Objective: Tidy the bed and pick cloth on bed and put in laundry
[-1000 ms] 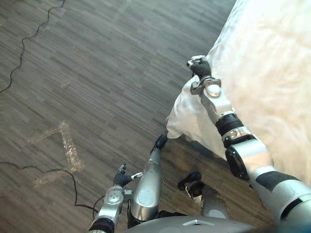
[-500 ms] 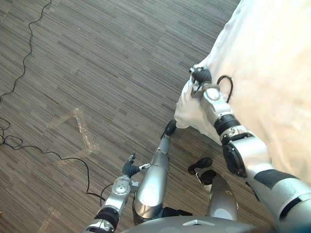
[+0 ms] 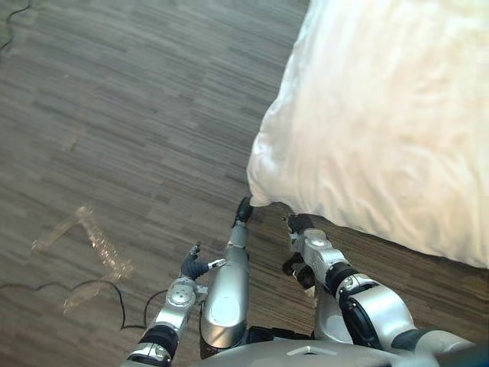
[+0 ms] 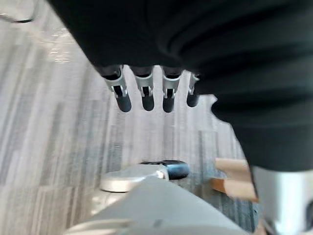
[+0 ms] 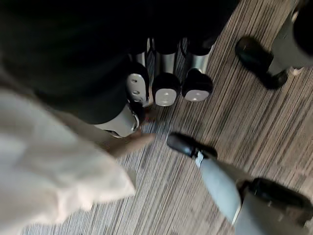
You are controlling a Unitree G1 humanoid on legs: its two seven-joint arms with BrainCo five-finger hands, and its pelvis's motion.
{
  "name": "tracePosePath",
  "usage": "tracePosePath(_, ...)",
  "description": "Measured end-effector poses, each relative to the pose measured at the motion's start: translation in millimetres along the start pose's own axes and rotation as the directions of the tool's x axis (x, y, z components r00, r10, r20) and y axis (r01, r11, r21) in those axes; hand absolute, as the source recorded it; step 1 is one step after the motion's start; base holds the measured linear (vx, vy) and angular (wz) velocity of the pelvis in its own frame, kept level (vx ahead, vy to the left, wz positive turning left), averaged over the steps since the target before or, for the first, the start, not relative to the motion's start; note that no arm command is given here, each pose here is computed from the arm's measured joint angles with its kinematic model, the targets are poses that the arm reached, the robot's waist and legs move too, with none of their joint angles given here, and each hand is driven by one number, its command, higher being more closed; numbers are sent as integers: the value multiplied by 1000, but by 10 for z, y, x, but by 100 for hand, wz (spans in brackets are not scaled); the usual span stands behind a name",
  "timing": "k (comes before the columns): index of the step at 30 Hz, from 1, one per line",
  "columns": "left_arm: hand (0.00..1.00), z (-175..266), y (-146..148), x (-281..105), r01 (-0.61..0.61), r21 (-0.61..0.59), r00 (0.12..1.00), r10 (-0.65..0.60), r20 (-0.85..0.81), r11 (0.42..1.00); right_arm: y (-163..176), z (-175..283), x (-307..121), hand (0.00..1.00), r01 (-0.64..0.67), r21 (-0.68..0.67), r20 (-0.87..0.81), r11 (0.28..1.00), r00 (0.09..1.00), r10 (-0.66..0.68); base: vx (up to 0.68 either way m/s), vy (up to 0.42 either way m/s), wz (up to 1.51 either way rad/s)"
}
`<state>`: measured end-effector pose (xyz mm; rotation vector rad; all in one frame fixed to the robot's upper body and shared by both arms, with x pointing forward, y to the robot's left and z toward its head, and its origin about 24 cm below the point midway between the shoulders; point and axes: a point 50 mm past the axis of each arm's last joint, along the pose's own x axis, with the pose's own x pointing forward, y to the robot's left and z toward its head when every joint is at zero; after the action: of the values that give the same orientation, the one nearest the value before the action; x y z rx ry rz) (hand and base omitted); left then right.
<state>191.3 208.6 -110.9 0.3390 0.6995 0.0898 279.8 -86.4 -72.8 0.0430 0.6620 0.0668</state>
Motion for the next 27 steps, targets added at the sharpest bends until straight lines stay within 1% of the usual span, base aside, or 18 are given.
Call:
tracePosePath(2, 0, -29, 24, -1, -3, 7, 1000, 3, -17, 1000, -75, -80, -23, 100, 13, 13, -9, 1000, 1000, -13, -61, -32, -46)
tracePosePath(4, 0, -97, 72, -9, -16, 9, 999, 17, -47, 1000, -161, -193, -60, 100, 38, 56, -24, 998, 999, -37, -40, -26, -63)
tracePosePath(7, 0, -294, 184, -50, -37, 35, 991, 41, -131, 999, -294, -541, -191, 100, 75, 129, -86, 989, 994, -64, 9, -13, -95)
tracePosePath(9, 0, -395, 202, -85, -33, 60, 984, 42, -170, 998, -408, -713, -277, 100, 106, 147, -117, 983, 989, -90, 43, 2, -66)
tracePosePath(10, 0, -513, 204, -137, -33, 63, 976, 45, -213, 997, -516, -851, -364, 100, 136, 162, -139, 977, 984, -114, 74, 6, -75)
tracePosePath(11, 0, -547, 200, -152, -27, 68, 973, 42, -227, 997, -541, -885, -390, 100, 144, 171, -141, 975, 983, -120, 91, 8, -83)
tracePosePath(12, 0, -609, 190, -186, -13, 70, 968, 30, -248, 997, -663, -948, -455, 100, 173, 177, -144, 969, 978, -149, 73, 3, -71)
tracePosePath(14, 0, -676, 159, -225, -5, 46, 961, 17, -276, 999, -749, -1015, -551, 100, 187, 190, -135, 964, 977, -163, 75, 0, -58)
tracePosePath(16, 0, -713, 145, -246, -5, 39, 956, 16, -294, 999, -807, -998, -631, 100, 197, 208, -97, 958, 979, -180, 77, -1, -20)
tracePosePath(19, 0, -753, 123, -274, -2, 40, 952, 14, -306, 999, -869, -824, -720, 100, 181, 242, 16, 953, 981, -191, 88, 2, 0)
tracePosePath(21, 0, -806, 99, -312, 8, 41, 947, 6, -320, 999, -874, -588, -748, 100, 140, 268, 134, 953, 974, -180, 99, -7, -8)
tracePosePath(24, 0, -831, 24, -337, 49, 61, 945, -26, -326, 997, -855, -338, -758, 100, 84, 293, 251, 952, 955, -161, 75, 1, -7)
tracePosePath(25, 0, -831, 24, -337, 49, 61, 945, -26, -326, 997, -855, -338, -758, 100, 84, 293, 251, 952, 955, -161, 79, 1, 1)
tracePosePath(27, 0, -837, -28, -348, 66, 68, 944, -40, -327, 995, -750, -134, -722, 100, 13, 275, 330, 961, 938, -107, 62, 0, 3)
